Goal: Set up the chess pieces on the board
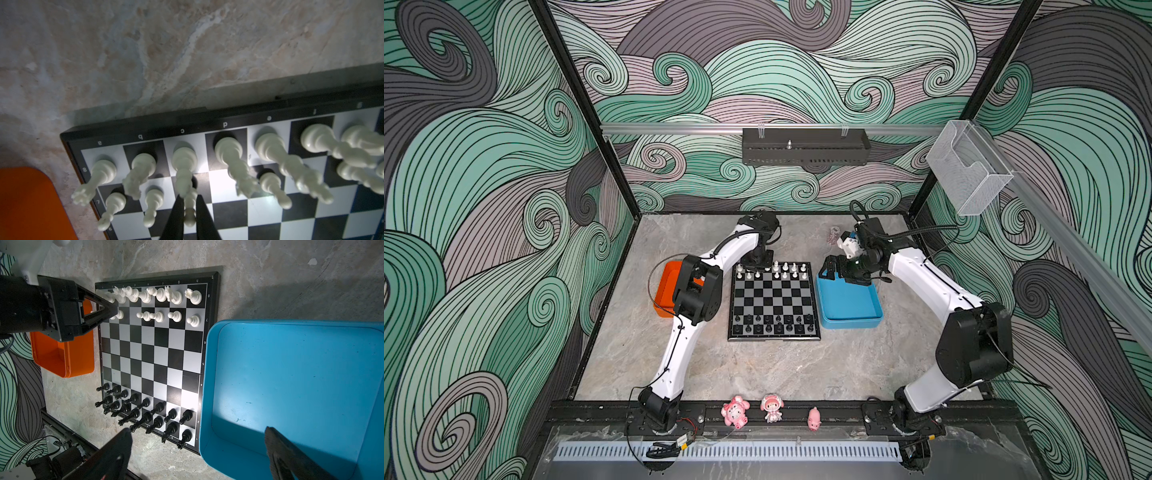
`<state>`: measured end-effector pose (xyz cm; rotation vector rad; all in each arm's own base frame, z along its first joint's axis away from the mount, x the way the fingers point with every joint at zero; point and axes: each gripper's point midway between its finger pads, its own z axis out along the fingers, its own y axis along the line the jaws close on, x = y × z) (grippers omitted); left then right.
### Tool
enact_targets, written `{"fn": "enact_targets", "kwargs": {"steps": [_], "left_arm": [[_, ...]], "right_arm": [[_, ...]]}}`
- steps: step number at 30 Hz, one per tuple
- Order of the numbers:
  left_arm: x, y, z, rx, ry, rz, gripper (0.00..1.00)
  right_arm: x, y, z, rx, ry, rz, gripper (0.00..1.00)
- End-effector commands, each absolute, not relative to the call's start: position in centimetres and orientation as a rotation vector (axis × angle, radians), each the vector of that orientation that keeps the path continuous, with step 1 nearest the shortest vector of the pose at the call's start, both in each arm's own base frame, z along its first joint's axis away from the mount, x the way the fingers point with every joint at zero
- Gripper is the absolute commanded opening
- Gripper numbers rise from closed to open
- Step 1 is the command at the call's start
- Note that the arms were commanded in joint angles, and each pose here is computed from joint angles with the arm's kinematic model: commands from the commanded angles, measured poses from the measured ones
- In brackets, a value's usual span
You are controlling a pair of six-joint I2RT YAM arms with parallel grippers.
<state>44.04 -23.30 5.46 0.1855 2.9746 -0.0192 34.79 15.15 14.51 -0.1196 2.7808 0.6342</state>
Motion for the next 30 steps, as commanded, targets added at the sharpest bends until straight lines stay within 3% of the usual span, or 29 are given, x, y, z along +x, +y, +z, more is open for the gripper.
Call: {"fn": "enact_targets", "kwargs": {"steps": [1,21,30], "left_arm": [[44.31,-23.87,4.76,0.169,2.981,-0.031,0.15],[44.39,-23.97,4.76,0.16,2.977,-0.041,0.16],[44.22,-23.76,5.23,0.163,2.974,-0.032,0.25]], "right_arm": [[34.74,15.05,14.1,-0.135,2.786,0.641,0.99],[34.81,15.05,14.05,-0.133,2.787,0.644,0.99],[34.74,15.08,14.09,-0.131,2.788,0.649,0.99]]}}
